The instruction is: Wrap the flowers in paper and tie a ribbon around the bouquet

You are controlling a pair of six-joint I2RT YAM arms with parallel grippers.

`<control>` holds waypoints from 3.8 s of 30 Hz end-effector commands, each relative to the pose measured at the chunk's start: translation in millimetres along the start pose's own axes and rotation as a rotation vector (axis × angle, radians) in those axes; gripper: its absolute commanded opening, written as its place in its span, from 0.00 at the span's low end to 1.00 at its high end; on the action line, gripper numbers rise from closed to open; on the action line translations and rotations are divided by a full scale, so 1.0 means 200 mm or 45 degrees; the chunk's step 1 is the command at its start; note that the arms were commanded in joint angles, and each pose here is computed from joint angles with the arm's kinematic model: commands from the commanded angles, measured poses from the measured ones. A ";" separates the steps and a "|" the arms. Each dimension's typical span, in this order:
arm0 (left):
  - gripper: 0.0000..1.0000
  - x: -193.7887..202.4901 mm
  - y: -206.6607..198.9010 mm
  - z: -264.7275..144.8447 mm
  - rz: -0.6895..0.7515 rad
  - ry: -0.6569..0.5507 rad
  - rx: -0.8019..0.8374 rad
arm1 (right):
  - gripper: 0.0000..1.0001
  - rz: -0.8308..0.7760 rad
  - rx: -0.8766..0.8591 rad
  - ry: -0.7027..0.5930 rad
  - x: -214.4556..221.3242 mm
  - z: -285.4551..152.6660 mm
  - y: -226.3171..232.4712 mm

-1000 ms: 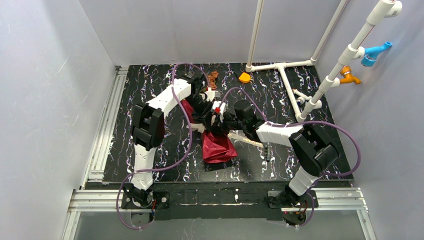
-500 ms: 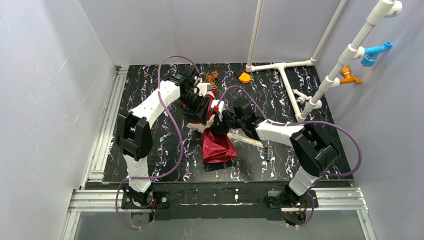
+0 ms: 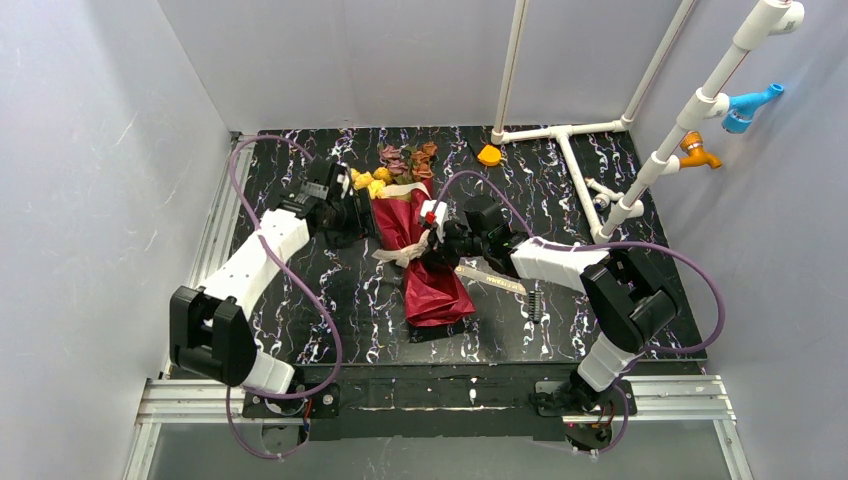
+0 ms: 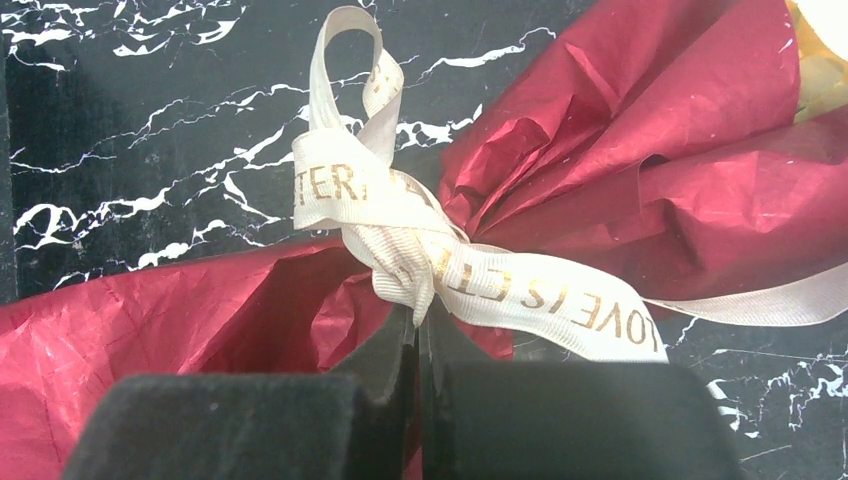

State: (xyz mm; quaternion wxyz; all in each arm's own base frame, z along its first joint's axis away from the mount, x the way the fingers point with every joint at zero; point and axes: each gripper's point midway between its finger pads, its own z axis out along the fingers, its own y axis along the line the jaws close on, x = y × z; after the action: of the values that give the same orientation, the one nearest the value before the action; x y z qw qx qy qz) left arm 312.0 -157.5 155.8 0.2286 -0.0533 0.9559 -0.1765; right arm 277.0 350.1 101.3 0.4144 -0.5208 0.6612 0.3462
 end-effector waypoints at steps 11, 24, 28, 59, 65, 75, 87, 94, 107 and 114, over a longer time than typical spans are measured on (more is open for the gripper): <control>0.60 0.13 -0.09 0.20 -0.761 -0.021 0.227 | 0.01 -0.039 -0.027 -0.046 -0.12 0.01 0.00; 0.21 0.10 -0.08 0.34 -0.950 -0.082 0.331 | 0.01 -0.028 -0.054 -0.022 -0.10 0.00 0.03; 0.00 0.03 -0.12 0.33 -0.819 -0.121 0.356 | 0.01 -0.042 -0.080 0.010 -0.09 -0.03 0.05; 0.00 -0.02 0.08 0.26 -0.628 -0.252 0.067 | 0.01 -0.152 -0.111 0.480 0.05 -0.25 0.04; 0.00 -0.01 0.10 0.25 -0.592 -0.254 0.049 | 0.26 -0.145 -0.108 0.680 0.08 -0.24 -0.06; 0.00 -0.01 0.10 0.27 -0.578 -0.239 0.045 | 0.24 -0.184 -0.039 0.732 0.09 -0.32 -0.08; 0.00 0.01 0.10 0.27 -0.579 -0.231 0.045 | 0.53 0.026 0.159 0.418 -0.10 -0.28 -0.08; 0.00 0.02 0.10 0.28 -0.577 -0.222 0.051 | 0.43 0.589 0.401 0.269 -0.17 -0.21 -0.14; 0.00 0.01 0.08 0.27 -0.585 -0.217 0.064 | 0.46 0.849 0.440 0.258 -0.09 -0.19 -0.09; 0.00 0.01 0.08 0.27 -0.585 -0.216 0.068 | 0.46 0.856 0.441 0.243 -0.08 -0.15 -0.10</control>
State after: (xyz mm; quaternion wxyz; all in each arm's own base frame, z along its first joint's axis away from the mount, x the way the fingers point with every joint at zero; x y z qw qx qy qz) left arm 330.5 -158.9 88.2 0.2492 -0.2832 0.8956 -0.2360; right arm 285.9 317.0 123.3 0.2798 -0.2385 0.8857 0.2836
